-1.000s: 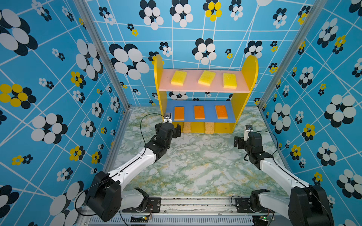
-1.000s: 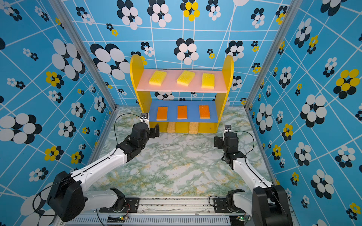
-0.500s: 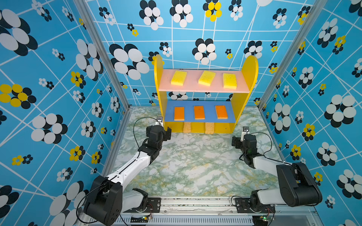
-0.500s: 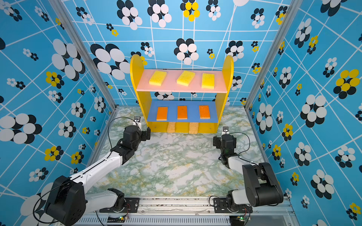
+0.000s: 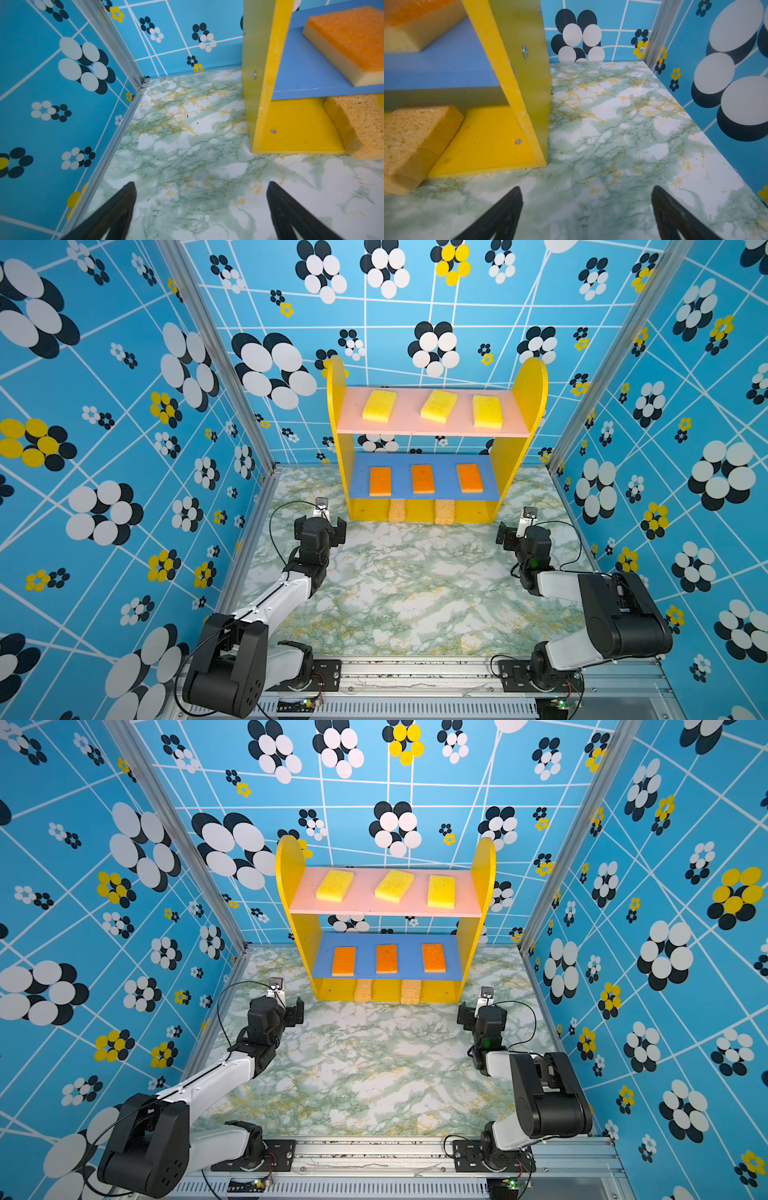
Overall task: Arrange cleaning sponges on a shelf
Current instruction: Reset both arms
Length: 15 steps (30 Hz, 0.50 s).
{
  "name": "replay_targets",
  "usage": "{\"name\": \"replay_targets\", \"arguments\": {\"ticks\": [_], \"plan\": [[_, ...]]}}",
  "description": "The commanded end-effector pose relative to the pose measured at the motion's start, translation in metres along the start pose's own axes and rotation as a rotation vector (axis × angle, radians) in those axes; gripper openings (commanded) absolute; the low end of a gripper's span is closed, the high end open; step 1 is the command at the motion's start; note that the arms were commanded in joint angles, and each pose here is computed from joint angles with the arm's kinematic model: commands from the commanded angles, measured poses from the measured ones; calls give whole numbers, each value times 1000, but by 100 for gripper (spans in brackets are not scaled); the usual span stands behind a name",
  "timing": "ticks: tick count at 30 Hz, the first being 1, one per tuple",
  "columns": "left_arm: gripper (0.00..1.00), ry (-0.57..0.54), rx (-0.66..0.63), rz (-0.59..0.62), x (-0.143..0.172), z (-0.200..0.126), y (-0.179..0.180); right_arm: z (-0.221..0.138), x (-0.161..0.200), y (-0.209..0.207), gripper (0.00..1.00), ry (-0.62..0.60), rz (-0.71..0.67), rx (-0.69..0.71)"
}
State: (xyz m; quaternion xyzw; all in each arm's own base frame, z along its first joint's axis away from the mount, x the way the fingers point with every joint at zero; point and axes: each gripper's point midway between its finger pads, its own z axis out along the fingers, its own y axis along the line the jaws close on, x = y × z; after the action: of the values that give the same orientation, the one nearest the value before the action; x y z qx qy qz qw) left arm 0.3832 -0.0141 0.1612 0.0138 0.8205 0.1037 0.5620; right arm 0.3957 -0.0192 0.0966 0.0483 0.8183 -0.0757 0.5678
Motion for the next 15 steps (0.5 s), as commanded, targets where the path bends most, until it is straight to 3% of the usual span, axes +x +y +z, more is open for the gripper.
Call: {"name": "replay_targets", "arguments": {"ticks": [1, 6, 15], "plan": [[99, -45, -23, -57, 2, 2, 19, -1, 2, 4, 99, -21, 2, -32], [99, -12, 0, -189, 21, 11, 36, -1, 1, 4, 99, -29, 5, -32], [99, -52, 99, -186, 46, 25, 12, -1, 2, 4, 99, -27, 6, -31]]}}
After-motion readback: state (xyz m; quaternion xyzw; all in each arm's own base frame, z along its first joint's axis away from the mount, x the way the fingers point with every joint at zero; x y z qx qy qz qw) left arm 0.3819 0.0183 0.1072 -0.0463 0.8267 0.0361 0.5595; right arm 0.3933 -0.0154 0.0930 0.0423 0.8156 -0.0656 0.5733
